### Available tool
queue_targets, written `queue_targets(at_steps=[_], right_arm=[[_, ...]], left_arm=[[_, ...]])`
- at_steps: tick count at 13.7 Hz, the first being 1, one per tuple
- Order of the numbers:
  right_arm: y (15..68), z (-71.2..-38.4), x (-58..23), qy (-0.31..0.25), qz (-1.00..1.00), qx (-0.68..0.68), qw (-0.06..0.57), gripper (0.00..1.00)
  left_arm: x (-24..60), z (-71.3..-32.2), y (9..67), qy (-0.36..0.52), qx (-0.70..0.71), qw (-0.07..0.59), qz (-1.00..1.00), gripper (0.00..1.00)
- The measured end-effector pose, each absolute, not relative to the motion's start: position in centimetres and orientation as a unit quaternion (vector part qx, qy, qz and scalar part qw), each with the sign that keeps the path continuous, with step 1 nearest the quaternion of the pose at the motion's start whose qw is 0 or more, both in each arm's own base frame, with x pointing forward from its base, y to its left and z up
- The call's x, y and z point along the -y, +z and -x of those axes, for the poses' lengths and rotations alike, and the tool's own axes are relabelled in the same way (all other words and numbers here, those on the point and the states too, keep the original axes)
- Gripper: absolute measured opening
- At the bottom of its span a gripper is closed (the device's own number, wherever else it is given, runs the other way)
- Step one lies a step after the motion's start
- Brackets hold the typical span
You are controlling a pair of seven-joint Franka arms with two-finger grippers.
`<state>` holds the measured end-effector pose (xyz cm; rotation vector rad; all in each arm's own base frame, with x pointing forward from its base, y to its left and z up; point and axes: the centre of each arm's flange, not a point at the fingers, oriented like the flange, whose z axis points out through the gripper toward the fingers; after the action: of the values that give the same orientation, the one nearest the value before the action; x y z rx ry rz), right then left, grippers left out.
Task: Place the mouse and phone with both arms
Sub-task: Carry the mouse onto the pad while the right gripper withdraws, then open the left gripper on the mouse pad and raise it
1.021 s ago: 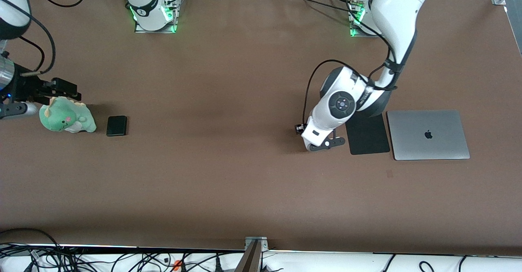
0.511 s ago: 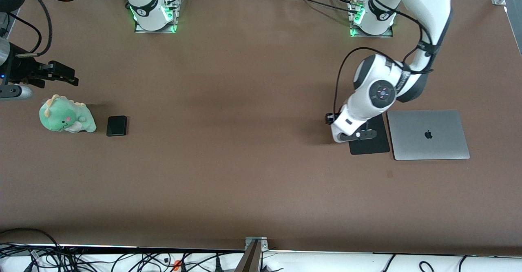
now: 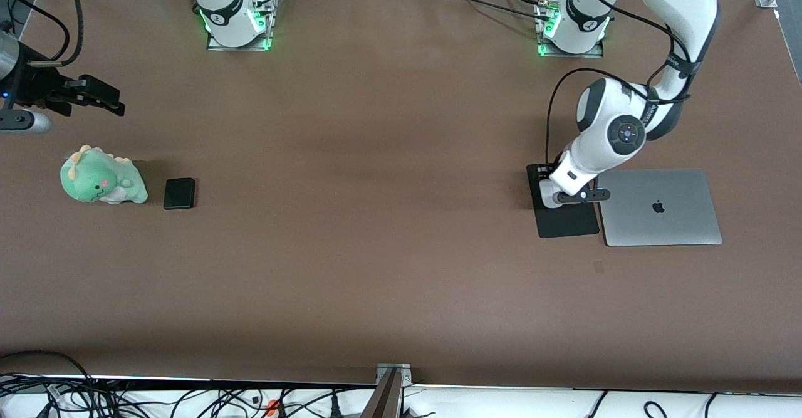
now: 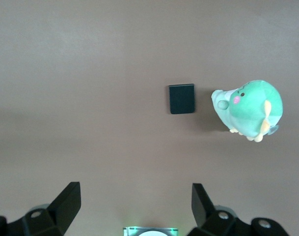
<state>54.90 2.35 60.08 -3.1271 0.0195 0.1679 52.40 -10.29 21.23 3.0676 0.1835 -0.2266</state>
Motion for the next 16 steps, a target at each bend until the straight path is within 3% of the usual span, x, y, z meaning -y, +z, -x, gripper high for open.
queue_targets(at_steps=[5,8,9,13,16], right_arm=[[60.9,-54.4,-3.6,0.047,0.999,-0.015,0.003,1.00],[60.9,-54.4,-3.2,0.047,0.999,-0.019,0.003,1.00],[60.9,-54.4,-3.0,0.047,0.999,-0.020,0.002,1.00],[61.3,-54.2,-1.6,0.046,0.998,-0.032,0.000,1.00],[61.7,-53.8,-1.5,0.046,0.998,-0.034,0.000,1.00]], left_arm=[[8.1,-53.3,19.1,-0.083,-0.062,0.035,-0.994,0.68],[8.1,-54.7,19.8,-0.071,-0.063,0.038,-0.995,0.96],[7.9,-55.2,20.2,-0.067,-0.066,0.039,-0.995,1.00],[6.6,-57.7,23.8,-0.090,-0.074,0.039,-0.992,1.00],[6.6,-60.3,30.9,-0.115,-0.068,0.036,-0.990,1.00]])
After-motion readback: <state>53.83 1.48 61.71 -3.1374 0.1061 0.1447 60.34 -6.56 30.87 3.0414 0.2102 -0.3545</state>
